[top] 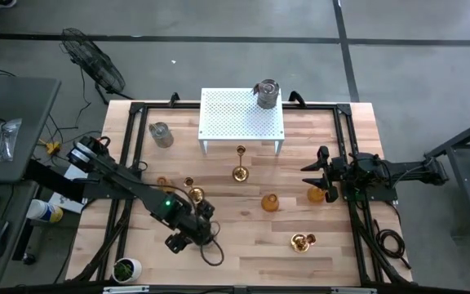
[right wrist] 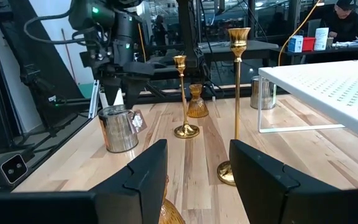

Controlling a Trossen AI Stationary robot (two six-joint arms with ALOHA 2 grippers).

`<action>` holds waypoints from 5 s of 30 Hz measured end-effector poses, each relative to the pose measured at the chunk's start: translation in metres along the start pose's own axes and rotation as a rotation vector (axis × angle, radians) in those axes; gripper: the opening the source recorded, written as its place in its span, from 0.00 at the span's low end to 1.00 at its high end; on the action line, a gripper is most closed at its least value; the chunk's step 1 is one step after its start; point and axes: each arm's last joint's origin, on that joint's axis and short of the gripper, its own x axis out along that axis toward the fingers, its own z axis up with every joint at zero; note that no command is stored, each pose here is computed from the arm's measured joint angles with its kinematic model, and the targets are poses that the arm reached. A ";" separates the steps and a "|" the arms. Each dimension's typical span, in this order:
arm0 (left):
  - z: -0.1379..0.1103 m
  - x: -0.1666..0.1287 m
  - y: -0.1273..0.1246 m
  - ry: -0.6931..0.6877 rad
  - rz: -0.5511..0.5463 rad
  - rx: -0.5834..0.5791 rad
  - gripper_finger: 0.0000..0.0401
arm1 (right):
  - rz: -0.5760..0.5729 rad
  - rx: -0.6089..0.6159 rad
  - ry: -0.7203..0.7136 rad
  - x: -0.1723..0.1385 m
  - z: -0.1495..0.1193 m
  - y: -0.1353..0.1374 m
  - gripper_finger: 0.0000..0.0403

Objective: Pick & Place candle stick holders
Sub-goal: Put the bottom silver scented candle aligned with the other silver scented candle on the shelf

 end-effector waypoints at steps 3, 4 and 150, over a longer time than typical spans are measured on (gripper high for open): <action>0.001 -0.001 0.000 -0.013 0.000 0.021 1.00 | 0.000 0.000 -0.001 0.000 0.000 0.000 0.41; 0.001 -0.001 -0.002 -0.010 -0.005 0.027 1.00 | 0.000 0.000 0.000 0.000 0.000 0.000 0.41; -0.022 -0.233 0.173 -0.083 0.421 -0.779 0.89 | 0.000 0.000 0.005 0.001 0.000 0.000 0.41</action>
